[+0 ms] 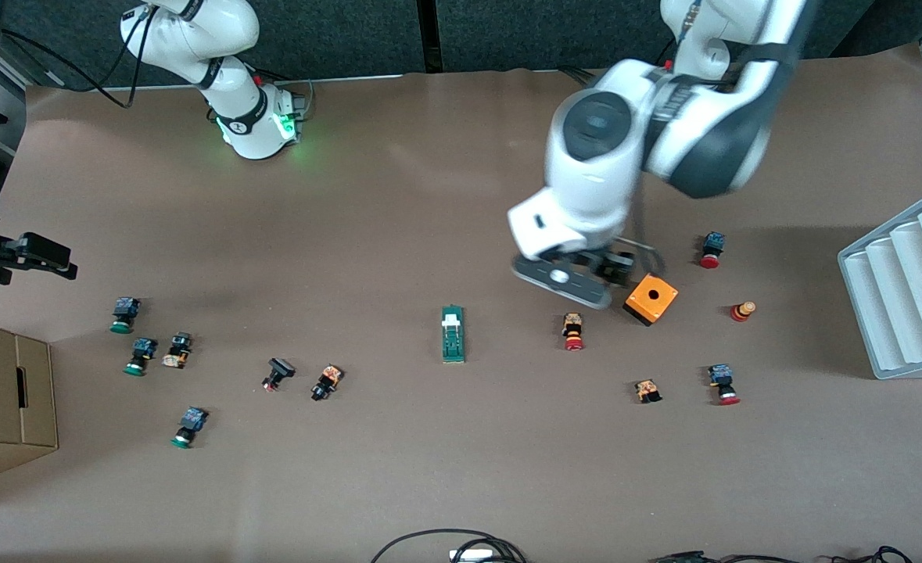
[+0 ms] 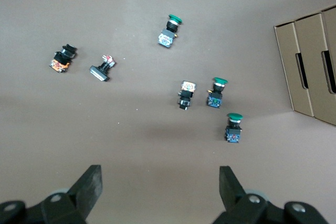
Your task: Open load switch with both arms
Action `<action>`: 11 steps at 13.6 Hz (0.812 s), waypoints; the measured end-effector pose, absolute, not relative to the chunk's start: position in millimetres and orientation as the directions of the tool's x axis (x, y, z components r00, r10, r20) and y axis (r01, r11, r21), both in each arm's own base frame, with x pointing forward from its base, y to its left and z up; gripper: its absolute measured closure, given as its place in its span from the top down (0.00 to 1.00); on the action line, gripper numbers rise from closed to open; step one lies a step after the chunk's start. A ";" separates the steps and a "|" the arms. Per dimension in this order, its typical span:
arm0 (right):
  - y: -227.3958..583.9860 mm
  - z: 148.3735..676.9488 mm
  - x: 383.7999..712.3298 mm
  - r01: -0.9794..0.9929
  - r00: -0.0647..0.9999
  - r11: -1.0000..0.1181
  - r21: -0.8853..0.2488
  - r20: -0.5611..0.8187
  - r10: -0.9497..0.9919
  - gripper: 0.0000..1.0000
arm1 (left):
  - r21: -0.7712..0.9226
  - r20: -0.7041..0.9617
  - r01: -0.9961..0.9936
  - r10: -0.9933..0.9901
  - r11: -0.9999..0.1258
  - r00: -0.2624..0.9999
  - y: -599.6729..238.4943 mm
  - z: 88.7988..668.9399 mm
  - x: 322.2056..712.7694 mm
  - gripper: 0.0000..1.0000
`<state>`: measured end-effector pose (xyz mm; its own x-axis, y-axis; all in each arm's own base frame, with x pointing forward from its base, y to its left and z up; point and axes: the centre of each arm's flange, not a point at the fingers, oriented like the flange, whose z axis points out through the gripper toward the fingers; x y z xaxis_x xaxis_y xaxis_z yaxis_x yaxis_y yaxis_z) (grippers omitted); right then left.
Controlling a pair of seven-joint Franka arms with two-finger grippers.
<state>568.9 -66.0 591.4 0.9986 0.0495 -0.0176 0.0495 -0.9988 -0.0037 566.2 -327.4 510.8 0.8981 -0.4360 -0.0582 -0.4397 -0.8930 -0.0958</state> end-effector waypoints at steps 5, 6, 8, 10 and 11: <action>-60.2 590.5 570.3 0.060 0.998 -0.998 -0.003 -0.018 0.060 1.00 | -0.099 -0.014 -0.325 -0.326 -0.940 0.945 -223.9 556.9 605.2 1.00; -60.4 590.0 570.5 0.059 0.998 -0.998 -0.003 -0.019 0.059 1.00 | -0.101 -0.008 -0.291 -0.291 -0.952 0.957 -200.8 562.0 611.0 1.00; -60.5 589.4 570.7 0.059 0.998 -0.998 -0.003 -0.020 0.059 1.00 | -0.100 -0.007 -0.236 -0.236 -0.967 0.972 -161.3 568.4 618.9 1.00; -60.4 589.4 570.8 0.059 0.998 -0.998 -0.003 -0.020 0.059 1.00 | -0.096 -0.011 -0.199 -0.198 -0.975 0.980 -139.9 576.1 617.8 1.00; -60.5 589.4 570.8 0.059 0.998 -0.998 -0.003 -0.020 0.059 1.00 | -0.079 -0.018 -0.171 -0.170 -0.982 0.985 -128.4 580.5 613.7 1.00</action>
